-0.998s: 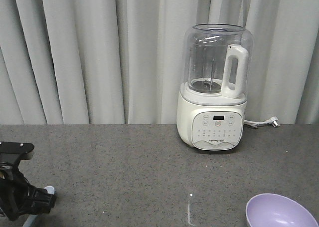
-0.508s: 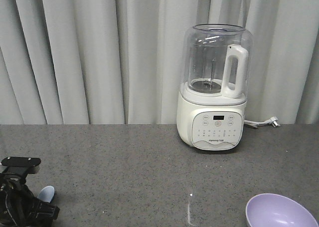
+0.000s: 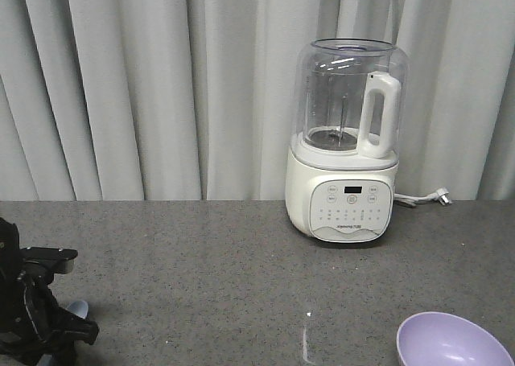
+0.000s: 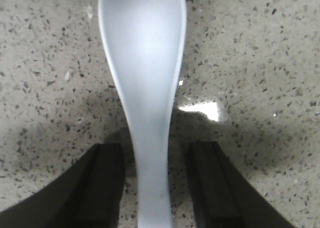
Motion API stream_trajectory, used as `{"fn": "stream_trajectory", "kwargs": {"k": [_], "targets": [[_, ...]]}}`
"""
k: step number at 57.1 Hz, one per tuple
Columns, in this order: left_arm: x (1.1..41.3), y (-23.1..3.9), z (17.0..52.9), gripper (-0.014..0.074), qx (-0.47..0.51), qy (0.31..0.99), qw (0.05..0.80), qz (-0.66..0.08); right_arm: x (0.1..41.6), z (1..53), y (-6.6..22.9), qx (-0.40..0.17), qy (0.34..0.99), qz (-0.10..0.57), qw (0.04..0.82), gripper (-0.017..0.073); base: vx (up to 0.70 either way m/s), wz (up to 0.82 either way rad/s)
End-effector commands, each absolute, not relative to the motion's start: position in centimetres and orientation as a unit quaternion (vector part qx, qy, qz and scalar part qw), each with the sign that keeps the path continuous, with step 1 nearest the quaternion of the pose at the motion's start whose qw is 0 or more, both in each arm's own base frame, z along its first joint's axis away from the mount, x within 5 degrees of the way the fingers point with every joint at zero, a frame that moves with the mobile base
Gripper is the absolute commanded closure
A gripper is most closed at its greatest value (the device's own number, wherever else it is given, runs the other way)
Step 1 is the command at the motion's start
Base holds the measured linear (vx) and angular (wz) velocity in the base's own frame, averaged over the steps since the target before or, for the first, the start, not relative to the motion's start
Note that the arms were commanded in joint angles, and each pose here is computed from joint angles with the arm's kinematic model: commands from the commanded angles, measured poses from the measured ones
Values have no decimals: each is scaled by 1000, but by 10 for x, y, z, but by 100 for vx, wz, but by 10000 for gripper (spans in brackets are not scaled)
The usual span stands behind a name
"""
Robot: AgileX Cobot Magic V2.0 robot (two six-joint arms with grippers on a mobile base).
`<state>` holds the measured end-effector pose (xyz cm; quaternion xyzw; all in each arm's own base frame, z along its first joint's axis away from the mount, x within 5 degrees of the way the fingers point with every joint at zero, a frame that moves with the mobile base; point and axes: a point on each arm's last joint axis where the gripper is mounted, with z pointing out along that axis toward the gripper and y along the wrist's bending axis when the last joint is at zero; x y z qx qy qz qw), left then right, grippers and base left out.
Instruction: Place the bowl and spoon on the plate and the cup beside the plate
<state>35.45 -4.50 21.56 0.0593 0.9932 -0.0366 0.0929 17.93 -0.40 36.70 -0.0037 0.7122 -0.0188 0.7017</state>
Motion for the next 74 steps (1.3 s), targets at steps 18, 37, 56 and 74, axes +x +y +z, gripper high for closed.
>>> {"fn": "stream_trajectory", "kwargs": {"k": [18,37,56,74], "targets": [[355,-46,217,603,52,994,86,-31,177,386,-4,-17,672,-35,739,5,0,0],[348,-46,267,600,50,983,169,-41,186,375,-11,53,814,2,579,13,0,0],[317,-42,335,600,51,956,285,-48,239,363,-18,79,918,-3,388,13,0,0],[301,-44,358,600,56,943,322,-68,279,314,-21,91,951,-2,294,13,0,0]]}}
